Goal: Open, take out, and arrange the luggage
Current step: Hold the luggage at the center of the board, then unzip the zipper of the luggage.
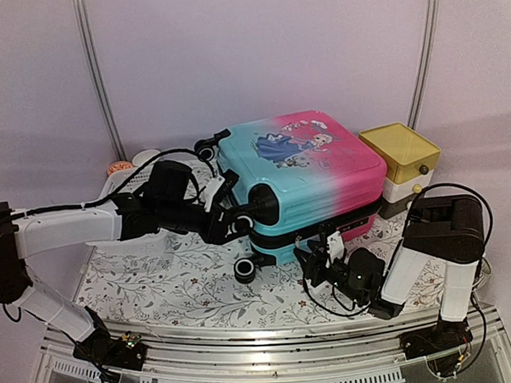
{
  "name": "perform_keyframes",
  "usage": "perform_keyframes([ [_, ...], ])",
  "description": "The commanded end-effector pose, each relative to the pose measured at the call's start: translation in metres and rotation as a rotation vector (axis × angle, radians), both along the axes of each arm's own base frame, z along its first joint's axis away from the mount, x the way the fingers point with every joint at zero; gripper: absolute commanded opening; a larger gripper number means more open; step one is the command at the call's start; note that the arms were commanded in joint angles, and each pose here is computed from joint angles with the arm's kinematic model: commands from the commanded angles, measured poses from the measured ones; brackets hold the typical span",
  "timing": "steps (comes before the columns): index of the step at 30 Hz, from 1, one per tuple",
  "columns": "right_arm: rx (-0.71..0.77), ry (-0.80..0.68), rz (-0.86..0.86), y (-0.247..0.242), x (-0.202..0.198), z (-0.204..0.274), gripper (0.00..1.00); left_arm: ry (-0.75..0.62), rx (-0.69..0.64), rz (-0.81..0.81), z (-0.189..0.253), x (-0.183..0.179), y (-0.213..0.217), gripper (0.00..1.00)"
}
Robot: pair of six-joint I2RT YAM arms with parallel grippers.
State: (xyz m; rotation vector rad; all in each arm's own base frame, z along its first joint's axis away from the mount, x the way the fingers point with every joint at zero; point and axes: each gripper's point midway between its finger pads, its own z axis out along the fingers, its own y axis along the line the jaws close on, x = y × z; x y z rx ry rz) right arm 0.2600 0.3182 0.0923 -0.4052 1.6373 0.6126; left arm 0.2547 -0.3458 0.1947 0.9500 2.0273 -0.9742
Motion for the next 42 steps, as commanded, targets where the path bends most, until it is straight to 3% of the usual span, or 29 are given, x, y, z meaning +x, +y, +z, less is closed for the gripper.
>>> perform_keyframes([
  [1, 0.038, -0.07, -0.037, -0.003, 0.004, 0.016, 0.47, -0.234, -0.272, -0.133, 0.101, -0.014, -0.034, 0.18],
  [9, 0.005, -0.074, -0.024, 0.008, 0.006, 0.008, 0.39, -0.223, -0.262, -0.153, 0.094, -0.02, -0.039, 0.18],
  [15, 0.007, -0.088, -0.026, 0.015, 0.009, 0.012, 0.2, -0.216, -0.246, -0.15, 0.089, -0.02, -0.039, 0.19],
  [18, 0.01, -0.095, -0.025, 0.016, 0.009, 0.014, 0.04, -0.218, -0.239, -0.148, 0.087, -0.02, -0.038, 0.19],
  [25, -0.029, -0.158, 0.05, 0.039, -0.01, 0.021, 0.02, -0.209, -0.23, -0.152, 0.082, -0.02, -0.04, 0.19],
  [34, -0.159, -0.346, 0.317, 0.12, -0.071, 0.023, 0.01, -0.172, -0.226, -0.196, 0.071, -0.026, -0.056, 0.19],
  [42, -0.177, -0.339, 0.301, 0.132, -0.065, 0.022, 0.02, -0.158, -0.232, -0.272, 0.071, -0.047, -0.074, 0.19],
])
